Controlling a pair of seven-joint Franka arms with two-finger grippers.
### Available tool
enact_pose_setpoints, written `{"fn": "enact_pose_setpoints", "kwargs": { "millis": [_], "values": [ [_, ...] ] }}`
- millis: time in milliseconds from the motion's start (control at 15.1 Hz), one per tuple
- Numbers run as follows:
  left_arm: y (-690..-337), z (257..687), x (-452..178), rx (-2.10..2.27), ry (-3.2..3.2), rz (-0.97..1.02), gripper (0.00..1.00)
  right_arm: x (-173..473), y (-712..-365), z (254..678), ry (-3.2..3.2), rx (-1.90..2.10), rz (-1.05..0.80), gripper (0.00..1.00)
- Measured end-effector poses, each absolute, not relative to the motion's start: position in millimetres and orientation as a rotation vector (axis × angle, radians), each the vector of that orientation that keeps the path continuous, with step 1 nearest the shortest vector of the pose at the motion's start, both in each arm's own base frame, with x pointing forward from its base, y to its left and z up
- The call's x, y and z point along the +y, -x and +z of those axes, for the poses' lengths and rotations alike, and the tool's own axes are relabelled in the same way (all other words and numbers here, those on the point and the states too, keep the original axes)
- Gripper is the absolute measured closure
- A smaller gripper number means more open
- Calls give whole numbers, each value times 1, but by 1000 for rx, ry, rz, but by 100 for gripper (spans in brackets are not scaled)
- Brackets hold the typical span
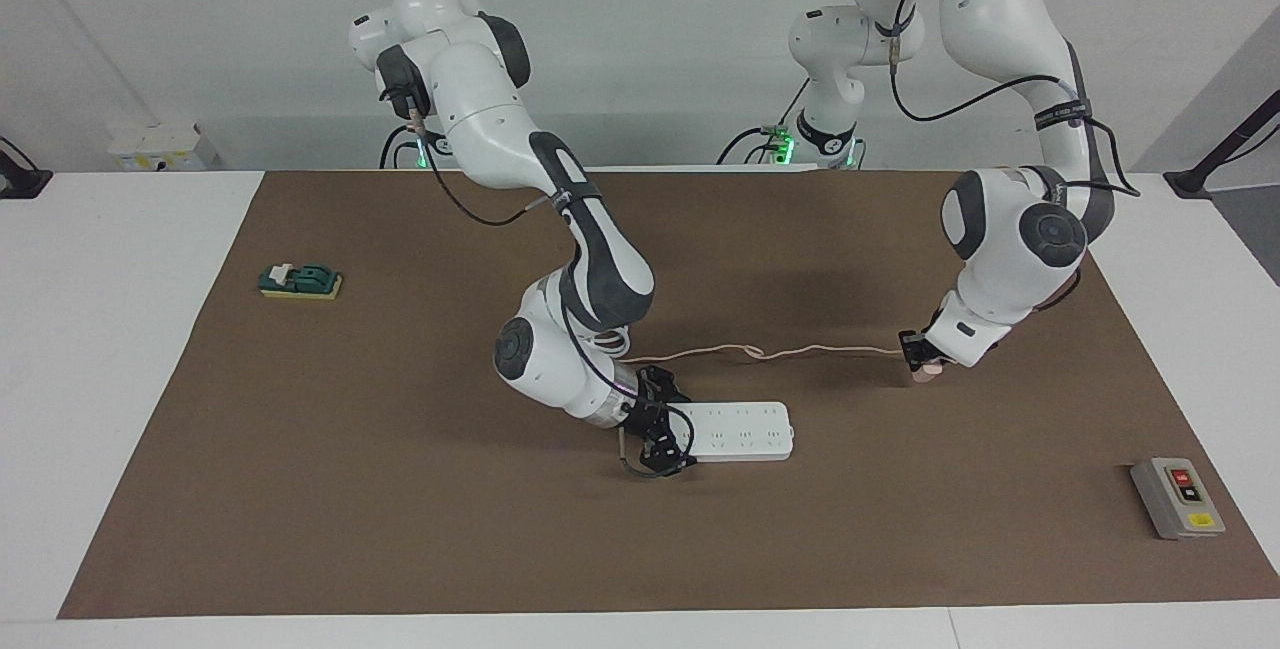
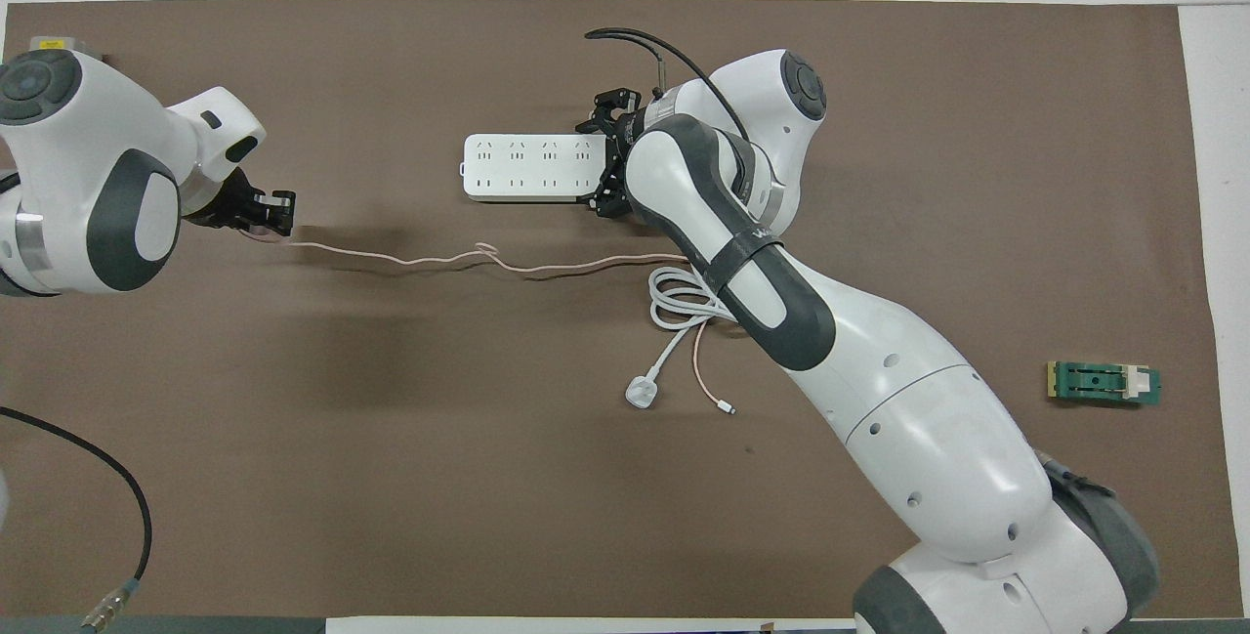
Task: Unplug charger and place it aside
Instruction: 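Pull the pink charger out of the strip with the left gripper, away from it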
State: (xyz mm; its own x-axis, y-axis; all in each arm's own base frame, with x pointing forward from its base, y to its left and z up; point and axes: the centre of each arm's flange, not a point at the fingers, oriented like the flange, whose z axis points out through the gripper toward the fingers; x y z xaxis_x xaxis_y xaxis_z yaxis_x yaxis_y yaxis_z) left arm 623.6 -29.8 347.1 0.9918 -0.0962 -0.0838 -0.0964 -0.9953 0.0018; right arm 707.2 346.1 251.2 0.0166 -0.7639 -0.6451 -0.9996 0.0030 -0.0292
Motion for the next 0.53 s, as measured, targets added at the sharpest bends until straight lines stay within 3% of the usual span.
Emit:
{"fn": "enact_pose_setpoints", "kwargs": {
  "millis": [332,398,531],
  "values": [
    [-603,329,-12,131,3138,147,69,346,-707,251,1812,1798,633,0],
    [-597,323,-2,111,3140,135,64,346,-707,252,1812,1798,633,0],
    [-584,312,29,114,3144,129,44,345,-708,252,1811,1798,633,0]
  ]
}}
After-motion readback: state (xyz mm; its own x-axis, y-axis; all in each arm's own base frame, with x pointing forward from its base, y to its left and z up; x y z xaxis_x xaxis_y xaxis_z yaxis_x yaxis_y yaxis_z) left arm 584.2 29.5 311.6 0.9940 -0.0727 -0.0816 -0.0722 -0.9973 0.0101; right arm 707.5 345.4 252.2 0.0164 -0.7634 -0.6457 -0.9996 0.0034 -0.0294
